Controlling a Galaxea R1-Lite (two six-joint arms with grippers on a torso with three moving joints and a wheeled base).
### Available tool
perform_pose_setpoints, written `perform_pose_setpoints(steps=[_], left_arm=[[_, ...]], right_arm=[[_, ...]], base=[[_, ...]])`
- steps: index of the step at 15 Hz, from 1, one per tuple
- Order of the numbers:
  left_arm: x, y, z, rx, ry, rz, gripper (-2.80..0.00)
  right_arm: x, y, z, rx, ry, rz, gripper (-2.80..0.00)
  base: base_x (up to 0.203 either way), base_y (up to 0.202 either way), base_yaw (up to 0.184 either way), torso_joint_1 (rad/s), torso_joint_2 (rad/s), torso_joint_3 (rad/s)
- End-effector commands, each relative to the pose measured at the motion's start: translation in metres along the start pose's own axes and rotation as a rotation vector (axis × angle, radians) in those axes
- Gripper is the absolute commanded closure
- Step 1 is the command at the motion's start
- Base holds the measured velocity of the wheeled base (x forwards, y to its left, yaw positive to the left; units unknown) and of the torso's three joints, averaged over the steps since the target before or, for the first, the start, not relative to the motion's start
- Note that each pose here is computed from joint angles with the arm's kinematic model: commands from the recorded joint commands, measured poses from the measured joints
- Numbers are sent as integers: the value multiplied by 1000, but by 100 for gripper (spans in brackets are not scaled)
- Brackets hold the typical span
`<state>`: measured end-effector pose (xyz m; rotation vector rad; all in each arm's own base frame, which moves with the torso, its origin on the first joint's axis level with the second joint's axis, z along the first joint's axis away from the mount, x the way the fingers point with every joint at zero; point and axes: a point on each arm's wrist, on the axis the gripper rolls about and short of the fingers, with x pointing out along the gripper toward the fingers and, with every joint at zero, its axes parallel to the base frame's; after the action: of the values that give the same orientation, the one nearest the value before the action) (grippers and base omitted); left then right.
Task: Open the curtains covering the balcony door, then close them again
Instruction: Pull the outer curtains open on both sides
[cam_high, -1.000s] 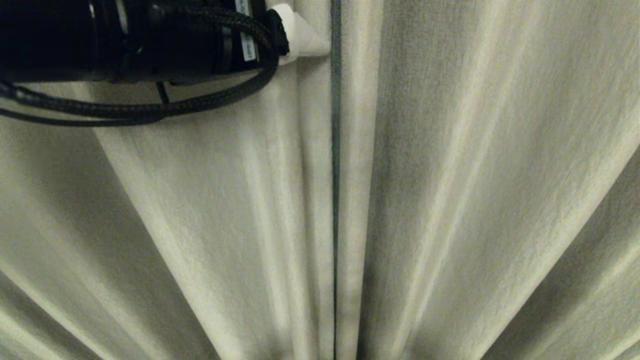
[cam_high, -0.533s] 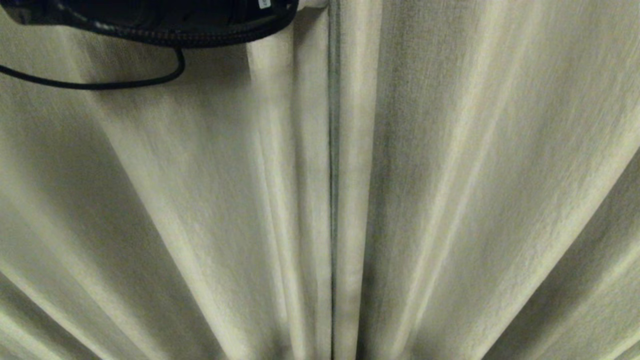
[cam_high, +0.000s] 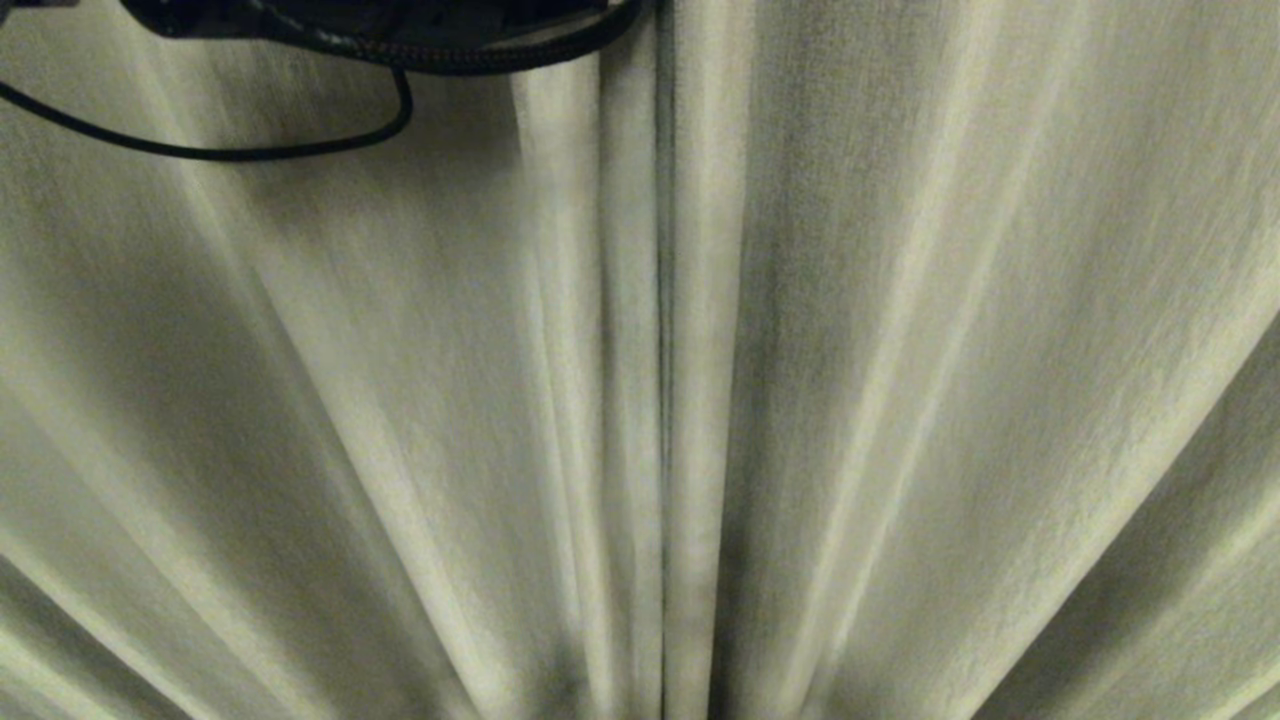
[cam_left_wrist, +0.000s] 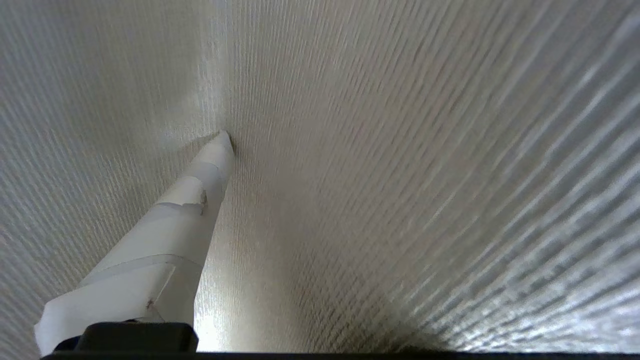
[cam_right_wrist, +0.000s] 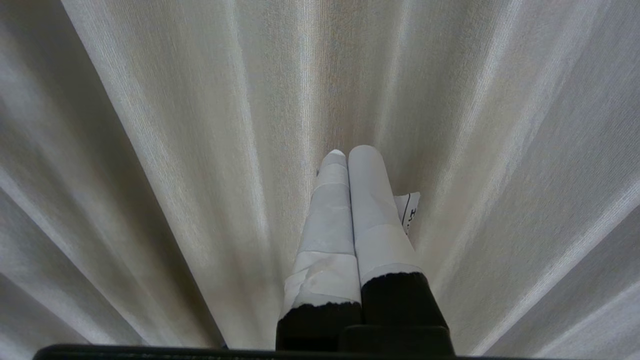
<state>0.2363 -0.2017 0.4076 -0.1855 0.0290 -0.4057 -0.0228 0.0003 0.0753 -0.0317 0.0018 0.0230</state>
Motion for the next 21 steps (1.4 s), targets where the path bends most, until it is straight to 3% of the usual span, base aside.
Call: perform_pose_setpoints(steps=[1,15,21], left_arm=[[2,0,-3,2,8,4,0],[-4,12,8,18,-39,90,0],[-13,18,15,18,-81,237,0]], right_arm=[[0,0,0,-1,-1,2,0],[0,0,0,-1,-1,1,0],[0,0,0,-1,-1,2,0]], base=[[0,0,0,0,0,0],[0,0,0,0,0,0],[0,0,0,0,0,0]])
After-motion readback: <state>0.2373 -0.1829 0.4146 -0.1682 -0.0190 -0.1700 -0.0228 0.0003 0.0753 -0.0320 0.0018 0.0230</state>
